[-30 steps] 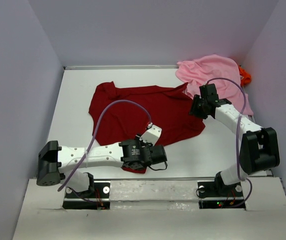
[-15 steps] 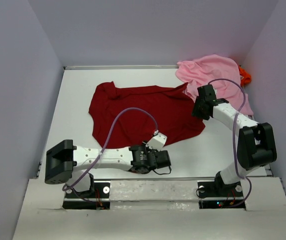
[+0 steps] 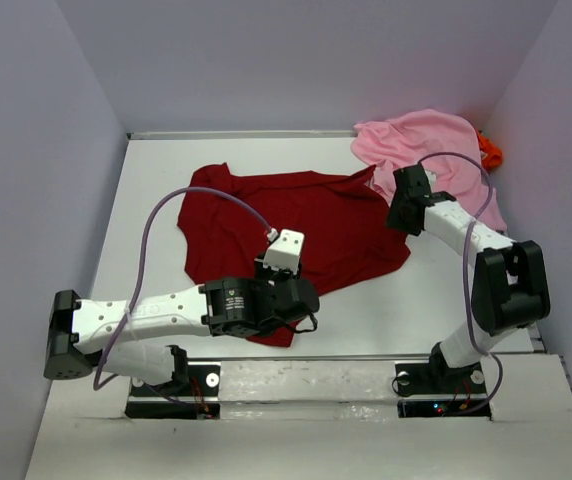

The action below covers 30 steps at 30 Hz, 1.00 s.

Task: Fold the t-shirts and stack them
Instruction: Flatten the tshirt out

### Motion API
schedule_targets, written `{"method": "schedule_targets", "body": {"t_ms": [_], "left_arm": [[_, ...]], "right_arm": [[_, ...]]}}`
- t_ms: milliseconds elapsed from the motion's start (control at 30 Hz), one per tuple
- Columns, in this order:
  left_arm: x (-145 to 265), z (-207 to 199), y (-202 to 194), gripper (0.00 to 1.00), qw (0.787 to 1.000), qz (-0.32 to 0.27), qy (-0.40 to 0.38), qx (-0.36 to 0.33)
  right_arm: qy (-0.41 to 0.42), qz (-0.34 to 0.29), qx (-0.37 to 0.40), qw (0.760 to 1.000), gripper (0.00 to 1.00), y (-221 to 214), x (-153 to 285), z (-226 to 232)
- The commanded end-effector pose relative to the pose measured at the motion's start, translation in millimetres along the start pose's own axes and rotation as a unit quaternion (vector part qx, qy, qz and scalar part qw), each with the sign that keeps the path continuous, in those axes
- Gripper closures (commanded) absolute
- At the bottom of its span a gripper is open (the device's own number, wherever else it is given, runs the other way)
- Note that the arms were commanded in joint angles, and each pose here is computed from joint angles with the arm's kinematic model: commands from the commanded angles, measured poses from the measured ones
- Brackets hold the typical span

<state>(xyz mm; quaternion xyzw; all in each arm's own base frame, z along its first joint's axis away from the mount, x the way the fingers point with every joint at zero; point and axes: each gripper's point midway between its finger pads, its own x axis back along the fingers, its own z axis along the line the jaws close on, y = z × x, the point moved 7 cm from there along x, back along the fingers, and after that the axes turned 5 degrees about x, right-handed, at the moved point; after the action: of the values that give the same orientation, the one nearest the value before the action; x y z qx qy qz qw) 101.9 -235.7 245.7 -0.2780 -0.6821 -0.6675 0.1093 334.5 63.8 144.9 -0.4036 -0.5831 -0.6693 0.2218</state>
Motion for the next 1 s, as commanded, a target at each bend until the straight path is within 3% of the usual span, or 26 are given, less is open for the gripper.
{"method": "schedule_targets", "body": {"t_ms": [0, 300, 400, 433, 467, 533, 567, 833, 967], "left_arm": [[-5.1, 8.8, -4.0, 0.53, 0.999, -0.017, 0.032, 0.005], [3.7, 14.5, 5.6, 0.53, 0.999, -0.026, 0.023, 0.024], [7.0, 17.0, 10.4, 0.53, 0.999, -0.031, 0.023, 0.028], [7.7, 17.7, 11.5, 0.53, 0.999, -0.033, 0.024, 0.028], [8.2, 18.2, 11.9, 0.53, 0.999, -0.033, 0.023, 0.029], [8.2, 18.5, 11.9, 0.53, 0.999, -0.034, 0.024, 0.028], [8.3, 19.2, 11.7, 0.53, 0.999, -0.034, 0.025, 0.028], [8.7, 22.3, 8.5, 0.53, 0.999, -0.029, 0.025, 0.03], [8.3, 20.7, 6.9, 0.53, 0.999, -0.025, 0.017, 0.026]], "right_arm": [[0.013, 0.005, -0.004, 1.0, 0.53, 2.6, -12.2, 12.4], [0.017, 0.021, 0.002, 1.0, 0.55, 0.4, -26.0, 18.5], [0.014, 0.022, 0.004, 1.0, 0.6, -0.4, -27.9, 18.3], [0.019, 0.025, 0.004, 0.999, 0.63, -1.8, -28.5, 19.2], [0.023, 0.027, 0.004, 0.999, 0.78, -3.4, -29.2, 19.8], [0.028, 0.028, 0.001, 0.999, 0.98, -4.1, -29.0, 20.7], [0.028, 0.028, 0.001, 0.999, 1.0, -4.1, -28.8, 20.7], [0.041, 0.016, -0.009, 0.999, 1.0, -6.2, -14.3, 16.8], [0.066, -0.004, -0.025, 0.997, 1.0, -16.9, 20.3, 4.3]]}}
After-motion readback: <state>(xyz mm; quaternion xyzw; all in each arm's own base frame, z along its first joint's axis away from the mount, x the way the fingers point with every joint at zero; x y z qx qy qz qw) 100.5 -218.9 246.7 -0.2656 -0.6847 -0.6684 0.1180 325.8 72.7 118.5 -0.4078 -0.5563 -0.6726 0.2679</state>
